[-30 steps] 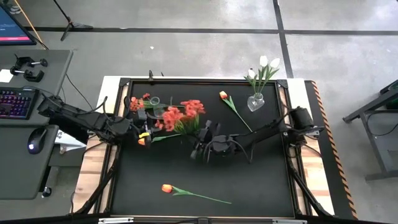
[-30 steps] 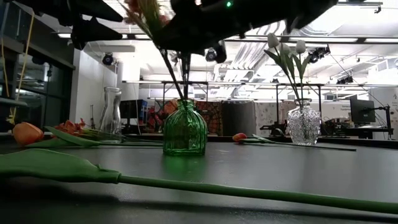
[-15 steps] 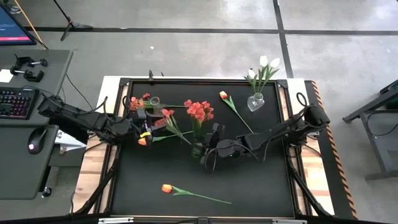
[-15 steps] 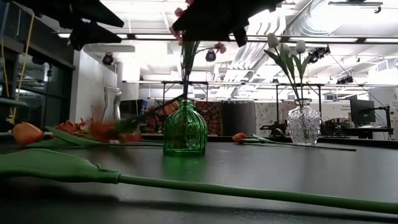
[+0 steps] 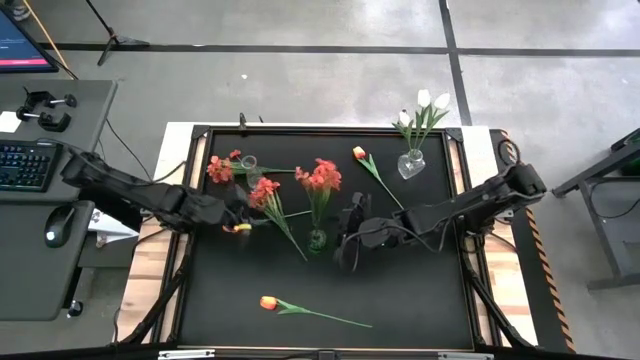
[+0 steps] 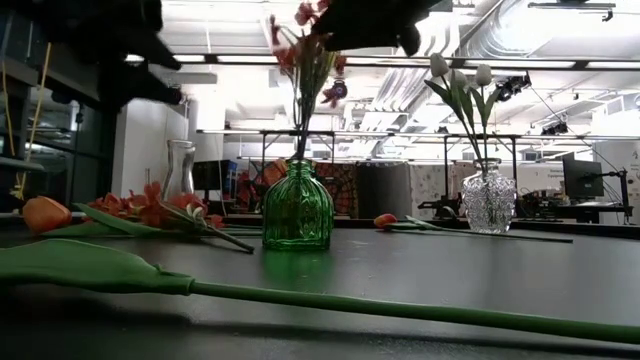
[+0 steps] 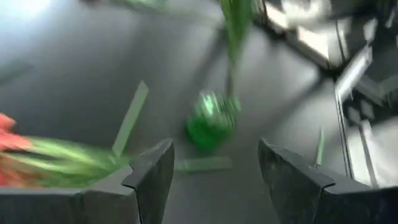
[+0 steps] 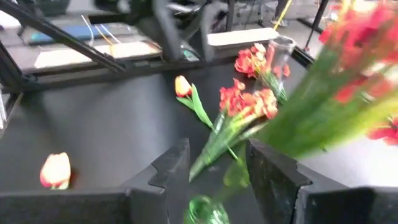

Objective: Sort flowers into vase by color
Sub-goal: Put the bottom orange flowers into the green vase

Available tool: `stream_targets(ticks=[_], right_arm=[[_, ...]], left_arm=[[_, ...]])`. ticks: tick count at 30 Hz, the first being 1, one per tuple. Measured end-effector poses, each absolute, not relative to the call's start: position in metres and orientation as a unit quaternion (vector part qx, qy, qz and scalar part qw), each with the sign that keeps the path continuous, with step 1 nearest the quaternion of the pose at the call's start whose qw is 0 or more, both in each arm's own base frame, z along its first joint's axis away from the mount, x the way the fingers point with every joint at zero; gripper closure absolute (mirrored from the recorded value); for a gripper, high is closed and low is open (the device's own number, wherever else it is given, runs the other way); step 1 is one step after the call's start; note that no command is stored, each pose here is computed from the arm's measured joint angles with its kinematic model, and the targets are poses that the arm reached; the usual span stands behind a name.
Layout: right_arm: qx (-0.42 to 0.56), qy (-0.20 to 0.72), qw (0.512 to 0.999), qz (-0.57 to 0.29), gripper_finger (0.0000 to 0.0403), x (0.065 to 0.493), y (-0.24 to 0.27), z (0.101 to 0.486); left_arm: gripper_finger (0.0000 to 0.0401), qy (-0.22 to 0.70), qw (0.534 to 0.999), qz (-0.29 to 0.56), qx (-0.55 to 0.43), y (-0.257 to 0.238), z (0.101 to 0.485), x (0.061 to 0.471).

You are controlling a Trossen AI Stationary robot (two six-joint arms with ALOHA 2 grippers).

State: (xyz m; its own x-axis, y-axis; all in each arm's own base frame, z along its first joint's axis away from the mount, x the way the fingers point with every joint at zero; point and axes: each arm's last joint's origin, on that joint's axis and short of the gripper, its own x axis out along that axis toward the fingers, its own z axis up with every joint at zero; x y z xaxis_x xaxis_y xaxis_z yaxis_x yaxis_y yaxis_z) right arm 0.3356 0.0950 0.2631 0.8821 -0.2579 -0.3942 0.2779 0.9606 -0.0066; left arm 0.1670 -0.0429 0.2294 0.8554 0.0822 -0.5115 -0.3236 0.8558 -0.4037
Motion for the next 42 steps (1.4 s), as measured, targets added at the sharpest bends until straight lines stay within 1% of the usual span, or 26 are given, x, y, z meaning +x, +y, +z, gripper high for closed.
stream_targets(ticks=[2,5,7,8,10,13,15,18,20,24,28,32,36,42], right_arm=[[0.025,0.213,0.967,-0.141,0.0256,0.329,0.093,0.267],[0.029,0.23,0.962,-0.145,0.0256,0.319,0.09,0.272],[0.043,0.239,0.959,-0.148,0.0256,0.314,0.089,0.275],[0.051,0.242,0.957,-0.152,0.0256,0.311,0.089,0.276],[0.069,0.244,0.954,-0.157,0.0256,0.307,0.087,0.279],[0.084,0.25,0.951,-0.161,0.0256,0.303,0.088,0.28],[0.089,0.252,0.95,-0.16,0.0256,0.302,0.089,0.279],[0.092,0.253,0.95,-0.157,0.0256,0.301,0.092,0.279],[0.09,0.254,0.95,-0.154,0.0256,0.301,0.094,0.279],[0.093,0.257,0.949,-0.155,0.0256,0.3,0.094,0.278],[0.096,0.26,0.948,-0.157,0.0256,0.3,0.093,0.278],[0.096,0.26,0.948,-0.157,0.0256,0.3,0.093,0.278],[0.095,0.26,0.948,-0.157,0.0256,0.3,0.093,0.278],[0.095,0.26,0.948,-0.157,0.0256,0.3,0.093,0.278]], left_arm=[[0.0181,0.296,0.926,0.071,-0.224,-0.048,0.219,0.174],[0.0181,0.356,0.921,0.017,-0.157,-0.055,0.211,0.188],[0.0181,0.396,0.909,0.014,-0.129,-0.057,0.206,0.198],[0.0181,0.417,0.898,0.033,-0.141,-0.056,0.202,0.203],[0.0181,0.437,0.867,0.098,-0.217,-0.049,0.191,0.214],[0.0181,0.423,0.793,0.175,-0.402,-0.042,0.177,0.231],[0.0181,0.427,0.742,0.19,-0.48,-0.041,0.167,0.239],[0.0181,0.434,0.697,0.178,-0.543,-0.043,0.159,0.248],[0.0181,0.435,0.689,0.183,-0.55,-0.043,0.155,0.251],[0.0181,0.395,0.664,0.261,-0.579,-0.037,0.149,0.252],[0.0181,0.342,0.655,0.315,-0.596,-0.033,0.149,0.252],[0.0183,0.328,0.641,0.34,-0.605,-0.028,0.148,0.251],[0.0192,0.331,0.614,0.38,-0.608,-0.026,0.141,0.248],[0.0203,0.324,0.587,0.395,-0.628,-0.022,0.132,0.253]])
